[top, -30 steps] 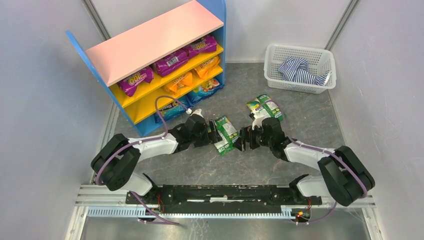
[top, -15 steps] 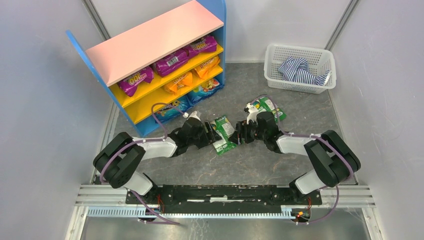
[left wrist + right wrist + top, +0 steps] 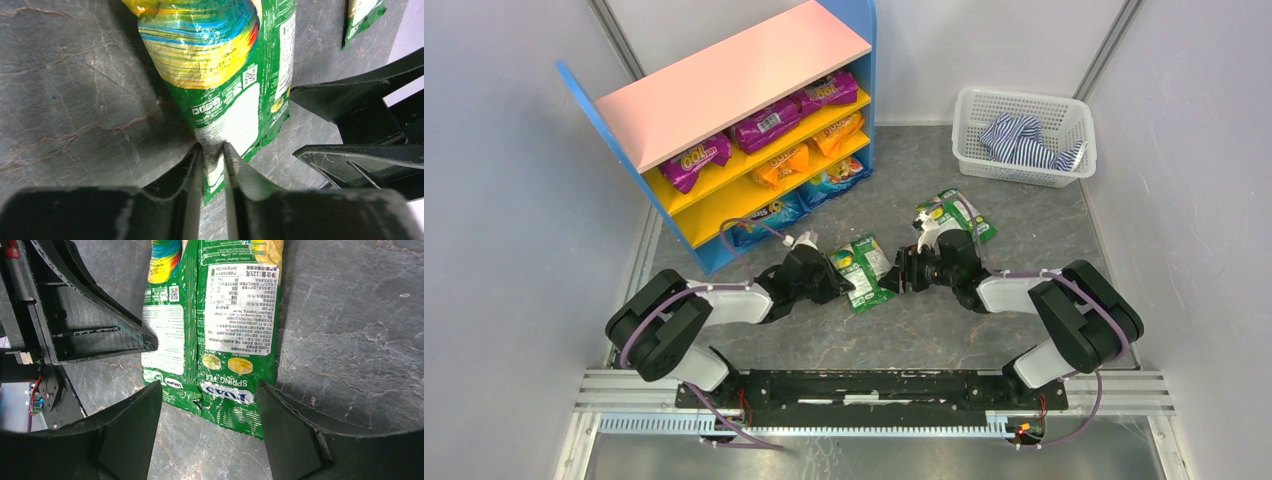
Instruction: Place and organize the candy bags onto the shelf
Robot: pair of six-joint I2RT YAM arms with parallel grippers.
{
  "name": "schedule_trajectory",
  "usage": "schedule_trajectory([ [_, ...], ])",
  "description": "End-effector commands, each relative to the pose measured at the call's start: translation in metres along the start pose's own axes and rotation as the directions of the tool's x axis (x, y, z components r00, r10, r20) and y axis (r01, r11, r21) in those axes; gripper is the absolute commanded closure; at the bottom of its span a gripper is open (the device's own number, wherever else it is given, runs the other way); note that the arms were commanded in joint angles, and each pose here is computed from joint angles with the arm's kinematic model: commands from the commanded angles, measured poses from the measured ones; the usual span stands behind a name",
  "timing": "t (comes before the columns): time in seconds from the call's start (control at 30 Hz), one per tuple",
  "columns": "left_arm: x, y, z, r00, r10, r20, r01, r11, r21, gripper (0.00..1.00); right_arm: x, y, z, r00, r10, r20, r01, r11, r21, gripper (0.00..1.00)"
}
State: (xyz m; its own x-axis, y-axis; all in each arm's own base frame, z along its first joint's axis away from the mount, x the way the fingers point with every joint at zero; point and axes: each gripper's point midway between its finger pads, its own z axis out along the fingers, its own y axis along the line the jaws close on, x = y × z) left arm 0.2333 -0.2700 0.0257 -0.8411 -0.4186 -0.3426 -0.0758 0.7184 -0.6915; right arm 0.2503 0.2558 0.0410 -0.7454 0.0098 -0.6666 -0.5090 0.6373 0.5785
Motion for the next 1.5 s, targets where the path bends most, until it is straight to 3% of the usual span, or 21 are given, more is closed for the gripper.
schedule_trajectory([
  [0.0, -0.008, -0.016, -0.009, 0.999, 0.017, 0.031, -0.018, 0.999, 0.039, 0.77, 0.005, 0.009, 0.002, 0.999, -0.047, -0.023, 0.046, 0.999, -0.025, 0.25],
  [0.2, -0.021, -0.025, -0.029, 0.996, 0.037, 0.08, -0.04, 0.998, 0.043, 0.96, 0.005, 0.003, -0.001, 0.984, -0.169, -0.06, 0.171, 0.984, 0.048, 0.22],
  [0.37, -0.028, -0.03, -0.045, 0.996, 0.028, 0.086, -0.031, 0.999, 0.029, 0.98, -0.01, 0.018, -0.01, 0.917, -0.397, -0.033, 0.398, 0.913, 0.087, 0.13],
  [0.53, -0.031, -0.043, -0.064, 0.997, -0.002, 0.072, -0.002, 0.998, 0.059, 0.98, -0.022, 0.065, -0.021, 0.726, -0.685, 0.053, 0.676, 0.726, 0.128, 0.1],
  [0.77, -0.037, -0.061, -0.095, 0.996, -0.031, 0.08, 0.025, 0.996, 0.084, 0.98, -0.024, 0.111, -0.026, 0.493, -0.857, 0.148, 0.841, 0.513, 0.17, 0.1],
  [0.87, -0.04, -0.07, -0.106, 0.996, -0.041, 0.082, 0.032, 0.994, 0.107, 0.98, -0.018, 0.128, -0.017, 0.427, -0.89, 0.157, 0.882, 0.448, 0.145, 0.11],
  [1.33, -0.044, -0.083, -0.143, 0.995, -0.031, 0.1, 0.016, 0.989, 0.15, 0.98, -0.035, 0.146, 0.004, 0.363, -0.904, 0.227, 0.883, 0.411, 0.227, 0.17],
  [1.47, -0.043, -0.084, -0.15, 0.994, -0.027, 0.101, 0.012, 0.989, 0.15, 0.98, -0.036, 0.155, 0.006, 0.316, -0.914, 0.254, 0.903, 0.372, 0.215, 0.17],
])
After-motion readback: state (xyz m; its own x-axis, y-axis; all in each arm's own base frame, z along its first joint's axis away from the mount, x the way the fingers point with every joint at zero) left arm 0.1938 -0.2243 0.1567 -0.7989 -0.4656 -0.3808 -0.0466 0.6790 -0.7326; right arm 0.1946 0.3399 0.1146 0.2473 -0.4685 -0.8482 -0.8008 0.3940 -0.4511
